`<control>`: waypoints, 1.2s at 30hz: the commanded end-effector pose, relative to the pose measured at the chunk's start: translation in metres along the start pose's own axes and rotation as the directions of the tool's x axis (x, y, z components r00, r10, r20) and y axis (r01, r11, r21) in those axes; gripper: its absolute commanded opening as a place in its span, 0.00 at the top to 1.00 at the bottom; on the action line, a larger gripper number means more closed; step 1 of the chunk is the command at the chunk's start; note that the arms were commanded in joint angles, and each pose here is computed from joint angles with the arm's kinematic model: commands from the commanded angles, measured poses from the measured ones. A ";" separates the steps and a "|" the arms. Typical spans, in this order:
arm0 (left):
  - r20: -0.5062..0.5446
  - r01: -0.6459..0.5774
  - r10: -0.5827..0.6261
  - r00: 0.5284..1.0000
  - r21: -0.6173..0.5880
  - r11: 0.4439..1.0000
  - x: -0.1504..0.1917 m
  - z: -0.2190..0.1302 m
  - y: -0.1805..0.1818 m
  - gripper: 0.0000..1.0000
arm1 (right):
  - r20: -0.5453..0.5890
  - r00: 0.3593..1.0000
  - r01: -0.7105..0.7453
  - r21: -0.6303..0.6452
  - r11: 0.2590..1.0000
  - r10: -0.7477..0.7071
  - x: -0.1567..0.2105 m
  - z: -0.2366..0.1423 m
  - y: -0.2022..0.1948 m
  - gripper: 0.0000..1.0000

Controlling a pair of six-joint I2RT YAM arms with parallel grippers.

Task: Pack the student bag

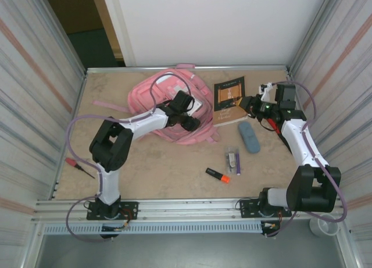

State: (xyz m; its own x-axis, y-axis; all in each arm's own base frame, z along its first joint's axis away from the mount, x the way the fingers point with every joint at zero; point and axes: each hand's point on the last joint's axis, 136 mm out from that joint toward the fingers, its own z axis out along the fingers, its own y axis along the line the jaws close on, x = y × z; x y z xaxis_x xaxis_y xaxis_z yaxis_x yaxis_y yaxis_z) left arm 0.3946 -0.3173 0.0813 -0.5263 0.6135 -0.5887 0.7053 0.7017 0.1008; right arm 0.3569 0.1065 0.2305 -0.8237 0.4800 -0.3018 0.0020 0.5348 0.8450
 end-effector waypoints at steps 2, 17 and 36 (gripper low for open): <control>-0.081 -0.088 0.086 0.993 -0.018 0.996 0.013 0.011 -0.004 0.24 | 0.008 0.997 0.075 -0.055 0.996 -0.074 0.002 -0.003 0.015 1.00; 0.121 -0.052 0.059 0.991 -0.062 0.997 -0.026 -0.041 0.006 1.00 | -0.003 0.994 0.111 0.139 0.984 -0.111 0.026 -0.018 -0.007 1.00; 0.426 0.203 -0.377 0.822 0.399 0.894 -0.073 -0.155 0.079 1.00 | -0.326 0.941 0.049 -0.128 0.991 -0.089 0.109 0.062 0.038 1.00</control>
State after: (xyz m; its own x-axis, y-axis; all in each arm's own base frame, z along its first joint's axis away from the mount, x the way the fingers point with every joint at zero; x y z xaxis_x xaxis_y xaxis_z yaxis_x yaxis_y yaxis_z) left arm 0.4188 -0.2361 0.2099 -0.5718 0.1514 -0.8063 0.6287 0.7122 -0.3122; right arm 0.2781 0.1908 0.1696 -0.9669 0.2160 -0.1361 0.0120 0.5710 0.8209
